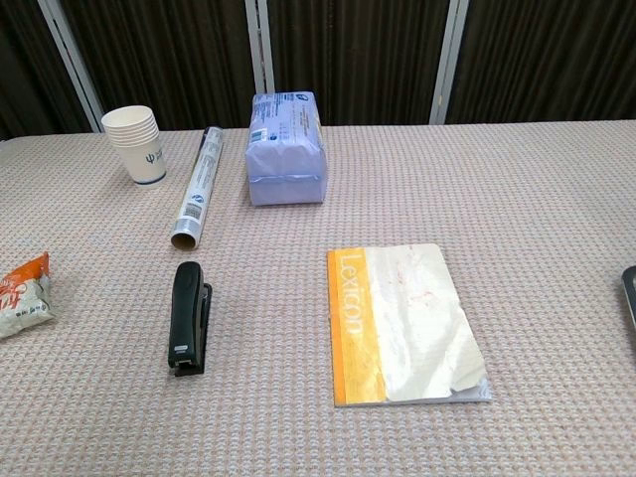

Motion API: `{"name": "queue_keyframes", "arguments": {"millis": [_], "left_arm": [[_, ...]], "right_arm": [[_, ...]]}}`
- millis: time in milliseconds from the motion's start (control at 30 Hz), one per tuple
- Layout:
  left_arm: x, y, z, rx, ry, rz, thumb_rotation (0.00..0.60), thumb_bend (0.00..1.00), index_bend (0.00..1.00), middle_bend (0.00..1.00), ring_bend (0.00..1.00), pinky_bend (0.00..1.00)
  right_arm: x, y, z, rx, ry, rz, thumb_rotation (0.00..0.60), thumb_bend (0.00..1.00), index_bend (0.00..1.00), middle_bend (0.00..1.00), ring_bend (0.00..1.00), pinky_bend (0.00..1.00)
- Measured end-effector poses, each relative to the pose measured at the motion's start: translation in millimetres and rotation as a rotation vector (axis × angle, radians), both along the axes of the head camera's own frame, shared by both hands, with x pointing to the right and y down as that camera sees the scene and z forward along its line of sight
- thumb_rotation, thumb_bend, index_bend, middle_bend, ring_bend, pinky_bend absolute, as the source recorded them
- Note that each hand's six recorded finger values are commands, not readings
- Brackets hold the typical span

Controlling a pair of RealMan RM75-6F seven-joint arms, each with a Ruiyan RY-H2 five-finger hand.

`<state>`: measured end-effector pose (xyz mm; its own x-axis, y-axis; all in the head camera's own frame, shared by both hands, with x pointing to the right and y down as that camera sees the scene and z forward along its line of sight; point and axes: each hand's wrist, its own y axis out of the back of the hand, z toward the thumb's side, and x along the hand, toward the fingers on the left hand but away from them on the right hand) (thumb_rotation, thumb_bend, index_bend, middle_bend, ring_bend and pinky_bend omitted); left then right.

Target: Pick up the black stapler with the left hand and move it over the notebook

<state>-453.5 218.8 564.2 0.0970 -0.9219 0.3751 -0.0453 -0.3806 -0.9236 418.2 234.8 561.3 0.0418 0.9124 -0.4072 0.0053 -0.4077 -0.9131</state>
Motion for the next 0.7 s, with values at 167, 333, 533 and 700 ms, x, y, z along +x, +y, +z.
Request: {"name": "queue_keyframes", "arguments": {"millis": [167, 333, 533, 700], "left_arm": [[1.8, -1.5, 5.5, -0.024, -0.007, 0.012, 0.6, 0.07, 0.0, 0.09, 0.03, 0.19], [15.3, -9.3, 14.8, -0.033, 0.005, 0.082, 0.6, 0.07, 0.0, 0.02, 0.0, 0.18], [48.0, -29.4, 25.2, -0.013, 0.128, 0.22, 0.6, 0.07, 0.0, 0.08, 0.04, 0.21], [82.1, -37.9, 43.3, -0.059, 0.177, 0.354, 0.6, 0.07, 0.02, 0.11, 0.05, 0.2]], "right_arm": [[0.9, 0.8, -1.1, 0.003, -0.002, 0.002, 0.6, 0.03, 0.0, 0.0, 0.0, 0.0], [1.5, 3.1, -5.8, 0.018, -0.008, 0.001, 0.6, 0.03, 0.0, 0.0, 0.0, 0.0], [-2.5, 5.2, -6.1, 0.018, -0.016, -0.014, 0.6, 0.03, 0.0, 0.0, 0.0, 0.0], [-4.2, 4.8, -4.8, 0.02, -0.015, -0.02, 0.6, 0.03, 0.0, 0.0, 0.0, 0.0]]}}
